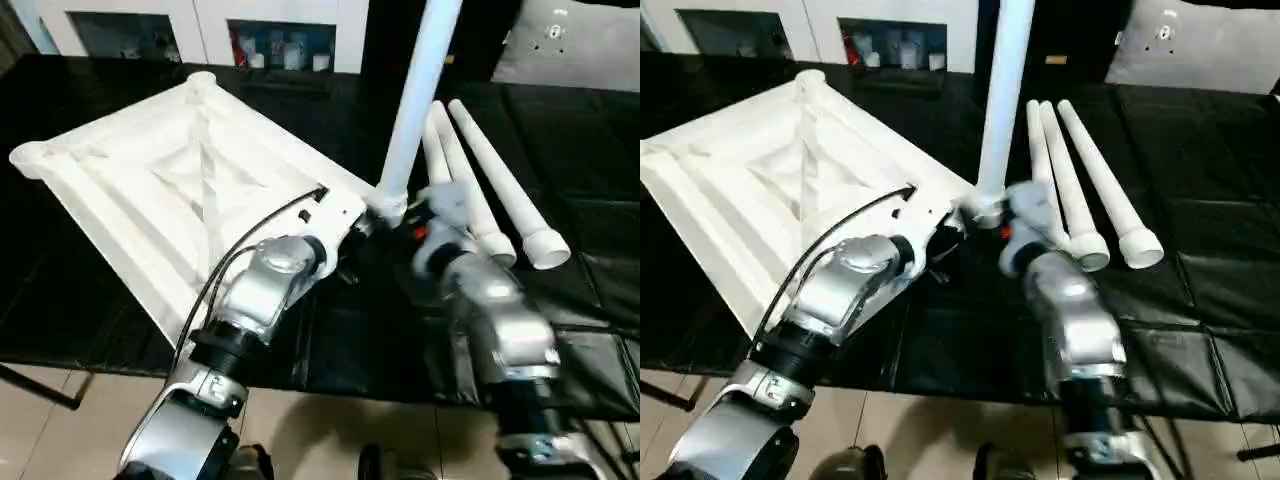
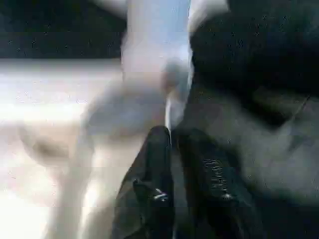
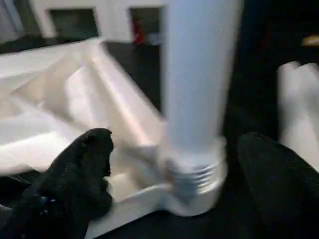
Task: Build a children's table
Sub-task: Rotate table base
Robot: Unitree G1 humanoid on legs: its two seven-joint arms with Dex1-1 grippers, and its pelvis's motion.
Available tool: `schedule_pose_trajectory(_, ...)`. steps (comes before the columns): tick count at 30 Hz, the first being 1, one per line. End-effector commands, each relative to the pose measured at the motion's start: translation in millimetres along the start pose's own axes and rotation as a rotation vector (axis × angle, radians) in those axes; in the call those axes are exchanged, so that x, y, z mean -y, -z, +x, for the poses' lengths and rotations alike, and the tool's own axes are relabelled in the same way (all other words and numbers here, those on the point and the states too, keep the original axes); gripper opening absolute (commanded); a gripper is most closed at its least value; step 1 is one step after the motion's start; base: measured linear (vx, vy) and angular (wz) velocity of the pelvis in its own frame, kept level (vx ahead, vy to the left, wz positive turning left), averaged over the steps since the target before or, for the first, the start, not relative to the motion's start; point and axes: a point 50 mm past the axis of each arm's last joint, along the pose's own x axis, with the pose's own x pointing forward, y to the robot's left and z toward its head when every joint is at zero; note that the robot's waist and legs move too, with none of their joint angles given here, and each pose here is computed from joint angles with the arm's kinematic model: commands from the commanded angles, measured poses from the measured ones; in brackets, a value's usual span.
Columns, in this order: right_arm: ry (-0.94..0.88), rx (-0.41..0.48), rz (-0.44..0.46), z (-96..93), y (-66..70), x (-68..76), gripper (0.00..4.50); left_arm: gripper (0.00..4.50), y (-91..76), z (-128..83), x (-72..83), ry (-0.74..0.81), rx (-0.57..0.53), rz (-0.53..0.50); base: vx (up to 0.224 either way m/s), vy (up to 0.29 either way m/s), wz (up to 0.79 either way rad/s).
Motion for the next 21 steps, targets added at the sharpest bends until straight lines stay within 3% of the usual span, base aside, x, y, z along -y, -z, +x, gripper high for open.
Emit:
schedule_pose_trajectory(1,0.033,0.027,0.034,-5.0,-5.0,3.1,4.50,0.73,-12.2,-1.4,0.0,0.004,0.080,0.017,0.000,0.000,0.00)
schedule_pose_trajectory(4,0.077,0.051,0.028,-6.6,-9.7,5.3,4.50,0.73,-9.4,-8.2,-8.8,-0.020,0.087,-0.014,0.000,0.000,0.00)
schedule_pose_trajectory(5,0.057,0.040,0.045,-7.7,-10.2,1.9,4.50,0.73,-6.8,-16.0,-20.2,-0.067,0.081,-0.031,0.000,0.000,0.00)
schedule_pose_trajectory(8,-0.026,-0.060,0.053,-10.4,-0.9,-9.4,4.50,0.73,-5.4,-34.5,-43.3,-0.165,0.056,0.008,0.000,0.000,0.00)
schedule_pose_trajectory(9,-0.086,-0.117,0.042,-12.1,6.9,-18.2,4.50,0.73,-6.7,-53.8,-64.3,-0.263,0.013,0.064,0.000,0.000,0.00)
schedule_pose_trajectory(11,-0.112,-0.146,0.042,-13.3,11.0,-21.9,4.50,0.73,-7.0,-62.9,-72.4,-0.296,-0.012,0.094,0.000,0.000,0.00)
schedule_pose_trajectory(12,-0.179,-0.211,0.017,-15.4,22.1,-30.0,4.50,0.73,-5.7,-92.4,-94.1,-0.355,-0.111,0.199,0.000,0.000,0.00)
schedule_pose_trajectory(16,-0.219,-0.295,-0.009,-14.7,36.5,-35.0,4.50,0.47,-0.2,-143.3,-123.7,-0.424,-0.355,0.393,0.000,0.000,0.00)
schedule_pose_trajectory(17,-0.219,-0.295,-0.009,-14.7,36.5,-35.0,4.50,0.39,-0.2,-143.3,-123.7,-0.424,-0.355,0.393,0.000,0.000,0.00)
schedule_pose_trajectory(18,-0.215,-0.337,-0.017,-13.8,40.0,-35.6,4.50,0.39,1.4,-165.4,-134.7,-0.468,-0.455,0.429,0.000,0.000,0.00)
schedule_pose_trajectory(20,-0.216,-0.365,-0.029,-13.1,42.6,-36.0,4.50,0.16,2.2,-178.0,-140.3,-0.496,-0.512,0.440,0.000,0.000,0.00)
schedule_pose_trajectory(21,-0.225,-0.416,-0.050,-12.3,47.4,-37.3,4.50,0.16,5.1,-196.4,-145.5,-0.533,-0.608,0.460,0.000,0.000,0.00)
